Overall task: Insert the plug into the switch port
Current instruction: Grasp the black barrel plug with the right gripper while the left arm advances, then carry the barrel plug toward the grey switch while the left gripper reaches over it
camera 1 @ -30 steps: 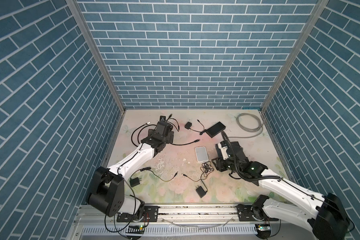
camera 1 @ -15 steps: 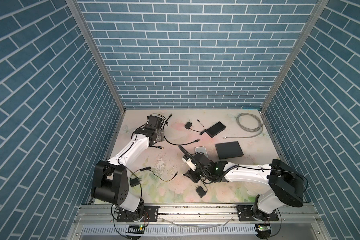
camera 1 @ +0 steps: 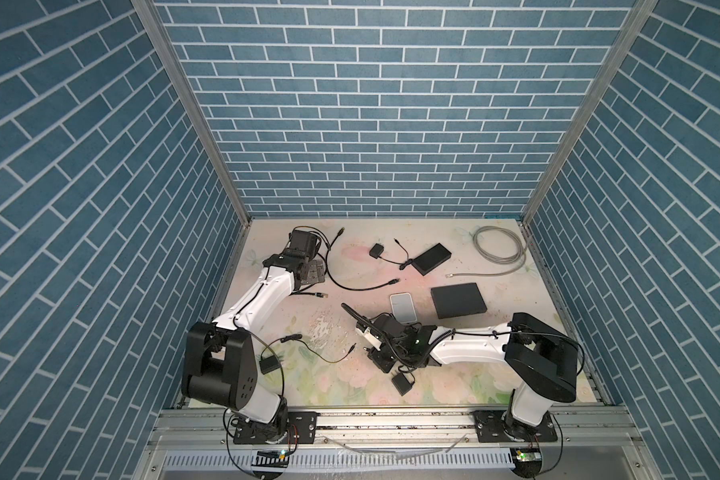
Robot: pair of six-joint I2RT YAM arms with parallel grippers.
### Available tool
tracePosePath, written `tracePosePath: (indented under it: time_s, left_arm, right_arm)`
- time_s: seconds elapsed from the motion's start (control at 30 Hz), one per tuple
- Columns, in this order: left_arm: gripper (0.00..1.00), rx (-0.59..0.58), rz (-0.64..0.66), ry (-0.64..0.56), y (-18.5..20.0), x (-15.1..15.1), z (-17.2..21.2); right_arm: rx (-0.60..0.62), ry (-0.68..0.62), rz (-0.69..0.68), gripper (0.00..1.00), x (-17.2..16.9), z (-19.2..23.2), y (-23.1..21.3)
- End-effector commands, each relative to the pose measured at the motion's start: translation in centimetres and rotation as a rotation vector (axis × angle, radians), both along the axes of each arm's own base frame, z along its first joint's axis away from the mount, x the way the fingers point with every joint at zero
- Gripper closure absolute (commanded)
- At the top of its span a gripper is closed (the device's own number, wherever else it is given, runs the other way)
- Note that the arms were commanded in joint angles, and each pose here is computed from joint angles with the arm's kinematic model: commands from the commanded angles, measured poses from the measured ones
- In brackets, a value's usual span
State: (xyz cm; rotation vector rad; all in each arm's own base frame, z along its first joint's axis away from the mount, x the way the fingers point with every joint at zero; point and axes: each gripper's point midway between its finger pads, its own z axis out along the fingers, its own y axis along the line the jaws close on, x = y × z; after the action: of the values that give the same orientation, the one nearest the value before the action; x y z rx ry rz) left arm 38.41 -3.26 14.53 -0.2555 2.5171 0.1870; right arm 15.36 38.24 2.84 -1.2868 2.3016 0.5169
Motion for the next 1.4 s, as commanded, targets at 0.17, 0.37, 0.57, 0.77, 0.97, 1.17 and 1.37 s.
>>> tracePosePath:
  time_s: [0.17,0.37,0.57,0.77,0.97,1.17,1.37]
  left_arm:
    - [0.02,0.049,0.002,-0.033,0.8,-0.2,2.3]
    - [0.04,0.076,-0.033,-0.045,-0.2,0.0,3.0]
    - [0.04,0.080,-0.078,-0.039,-2.1,0.5,2.9]
    - [0.02,0.031,-0.091,-0.032,-2.8,0.6,2.3]
    - [0.02,0.007,-0.063,-0.023,-2.0,0.5,2.2]
    - [0.02,-0.018,-0.046,-0.010,-1.6,0.4,1.6]
    - [0.02,-0.002,-0.029,-0.003,-0.8,0.1,1.4]
  right_arm:
    - [-0.052,-0.053,0.022,0.92,0.5,-0.4,-0.7]
    - [0.085,-0.156,-0.053,1.00,3.2,6.7,-0.9]
    - [0.228,-0.250,-0.211,1.00,7.2,15.0,-4.7]
    - [0.083,-0.116,-0.080,0.88,4.6,9.9,-4.0]
    - [0.032,-0.066,0.008,0.69,2.6,5.1,-1.0]
    - [-0.022,-0.035,0.071,0.69,1.3,1.8,0.6]
    - [-0.042,-0.013,0.109,0.68,0.2,0.1,1.0]
